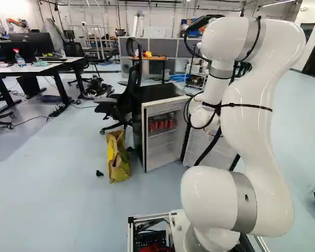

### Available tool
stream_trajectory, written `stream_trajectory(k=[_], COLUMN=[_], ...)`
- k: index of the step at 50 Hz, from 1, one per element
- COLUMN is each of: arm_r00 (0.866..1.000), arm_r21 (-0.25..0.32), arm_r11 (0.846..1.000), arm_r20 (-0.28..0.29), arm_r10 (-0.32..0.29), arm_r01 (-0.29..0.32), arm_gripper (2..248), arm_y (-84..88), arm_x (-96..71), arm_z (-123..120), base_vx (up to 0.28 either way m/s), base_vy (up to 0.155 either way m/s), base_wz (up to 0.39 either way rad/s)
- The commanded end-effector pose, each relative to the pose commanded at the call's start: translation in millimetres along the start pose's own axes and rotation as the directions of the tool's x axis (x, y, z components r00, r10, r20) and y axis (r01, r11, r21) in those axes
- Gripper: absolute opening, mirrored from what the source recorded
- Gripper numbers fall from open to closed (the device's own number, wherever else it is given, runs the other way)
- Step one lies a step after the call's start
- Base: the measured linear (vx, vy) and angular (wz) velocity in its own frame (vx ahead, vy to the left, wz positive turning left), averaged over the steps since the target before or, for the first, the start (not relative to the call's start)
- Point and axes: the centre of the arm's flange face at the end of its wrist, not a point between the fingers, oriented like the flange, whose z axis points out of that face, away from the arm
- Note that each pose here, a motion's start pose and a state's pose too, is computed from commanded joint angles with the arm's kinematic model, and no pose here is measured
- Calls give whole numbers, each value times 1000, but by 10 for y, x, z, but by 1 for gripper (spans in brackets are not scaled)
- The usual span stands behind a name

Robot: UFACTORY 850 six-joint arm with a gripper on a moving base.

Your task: Grab a drink from the fridge

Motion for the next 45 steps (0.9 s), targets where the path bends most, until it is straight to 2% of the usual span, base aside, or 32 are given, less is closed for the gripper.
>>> stream_trajectory(k=[11,22,33,45], arm_r00=[999,995,989,980], arm_r21=[115,230,343,463], arm_r11=[992,969,930,872], arm_r20=[14,23,27,24], arm_r10=[-51,-101,-148,-195], arm_r01=[50,93,130,162], arm_gripper=[247,247,247,247], arm_y=[71,145,224,317], arm_x=[20,36,48,55], arm_z=[-207,-423,-649,-907], base_vx=[0,0,0,0], base_vy=[0,0,0,0], base_wz=[0,0,0,0])
